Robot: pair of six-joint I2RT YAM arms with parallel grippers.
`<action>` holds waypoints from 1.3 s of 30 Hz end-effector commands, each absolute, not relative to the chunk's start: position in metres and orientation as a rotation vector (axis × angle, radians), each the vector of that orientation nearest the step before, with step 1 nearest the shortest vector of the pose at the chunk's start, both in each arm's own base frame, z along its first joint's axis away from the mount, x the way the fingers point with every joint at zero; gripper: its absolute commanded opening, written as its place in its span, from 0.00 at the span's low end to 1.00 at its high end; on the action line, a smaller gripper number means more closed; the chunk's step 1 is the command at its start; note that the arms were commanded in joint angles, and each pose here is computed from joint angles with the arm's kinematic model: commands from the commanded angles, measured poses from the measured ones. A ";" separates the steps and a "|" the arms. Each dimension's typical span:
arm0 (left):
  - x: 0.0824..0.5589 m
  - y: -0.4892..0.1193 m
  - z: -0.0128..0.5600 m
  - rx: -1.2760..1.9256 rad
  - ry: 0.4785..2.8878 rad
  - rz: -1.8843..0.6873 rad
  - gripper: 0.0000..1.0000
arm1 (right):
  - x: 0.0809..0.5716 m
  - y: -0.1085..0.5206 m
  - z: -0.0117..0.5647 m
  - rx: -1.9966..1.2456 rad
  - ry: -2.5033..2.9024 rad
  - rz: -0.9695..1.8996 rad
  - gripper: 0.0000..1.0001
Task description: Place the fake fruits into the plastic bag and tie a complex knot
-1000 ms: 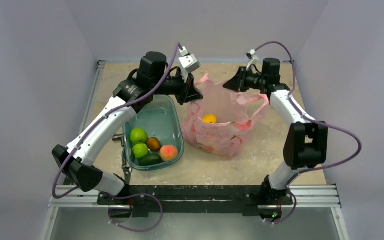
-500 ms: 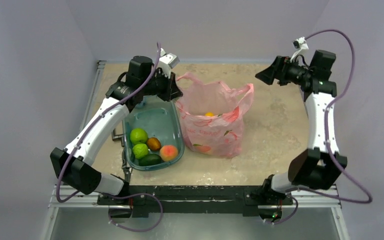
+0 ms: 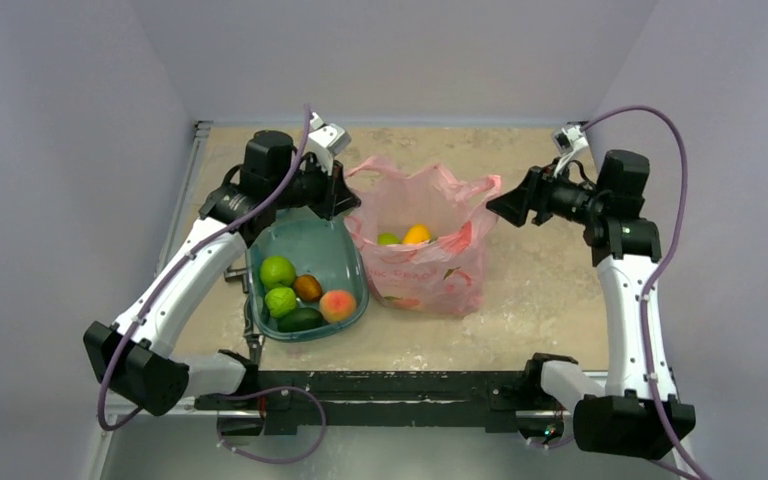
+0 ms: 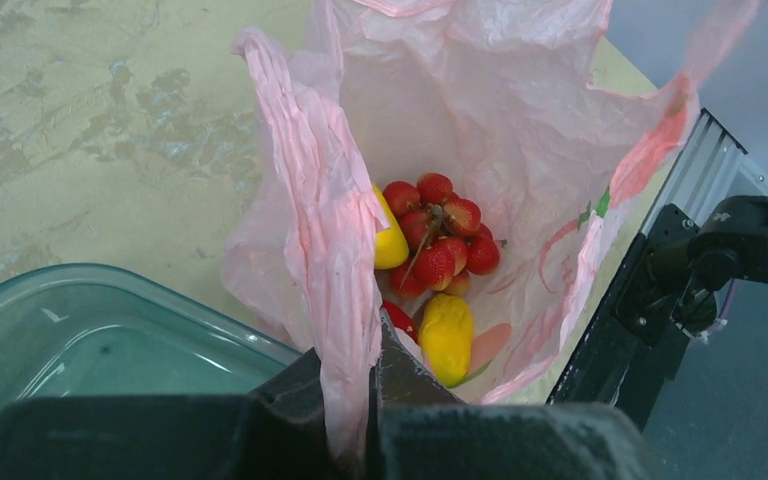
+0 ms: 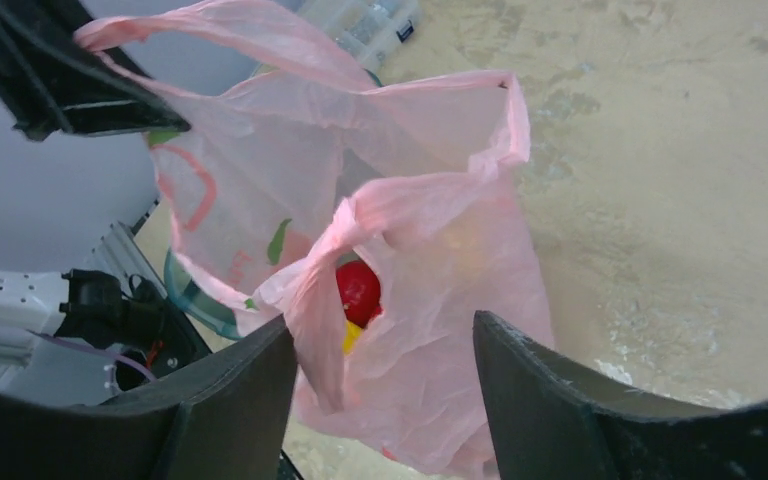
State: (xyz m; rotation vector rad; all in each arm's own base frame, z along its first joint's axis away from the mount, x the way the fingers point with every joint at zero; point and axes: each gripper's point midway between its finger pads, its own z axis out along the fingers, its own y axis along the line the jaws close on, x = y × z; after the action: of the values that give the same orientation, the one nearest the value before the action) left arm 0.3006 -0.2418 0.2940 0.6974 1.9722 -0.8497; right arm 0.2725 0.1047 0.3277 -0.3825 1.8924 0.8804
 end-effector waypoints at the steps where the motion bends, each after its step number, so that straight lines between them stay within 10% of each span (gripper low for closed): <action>1: 0.280 -0.239 0.318 0.805 1.808 -0.849 0.03 | 0.286 0.112 0.335 -0.397 1.833 0.879 0.53; 8: 0.264 -0.232 0.317 0.921 1.775 -0.814 0.09 | 0.286 0.122 0.364 -0.510 1.687 0.903 0.00; 11: 0.261 -0.223 0.322 0.922 1.788 -0.774 0.21 | 0.272 0.127 0.381 -0.613 1.610 0.890 0.00; 15: 0.244 -0.209 0.377 1.025 1.615 -0.738 0.87 | 0.250 0.137 0.383 -0.827 1.516 0.783 0.00; 17: 0.224 -0.210 0.410 1.149 1.451 -0.734 1.00 | 0.243 0.142 0.378 -0.926 1.464 0.702 0.00; 24: 0.197 -0.255 0.444 1.391 1.166 -0.820 0.98 | 0.215 0.153 0.357 -1.204 1.339 0.544 0.00; 30: 0.222 -0.328 0.425 1.497 1.027 -0.810 0.71 | 0.174 0.153 0.335 -1.324 1.241 0.520 0.00; 39: 0.212 -0.409 0.390 1.682 0.880 -0.808 0.59 | 0.161 0.153 0.327 -1.347 1.222 0.524 0.00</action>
State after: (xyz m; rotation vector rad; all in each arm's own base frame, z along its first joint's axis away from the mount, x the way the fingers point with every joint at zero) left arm 0.2302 -0.3966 0.3501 1.6474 1.1257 -0.8760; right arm 0.1617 0.1514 0.3332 -1.3100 1.2390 0.5110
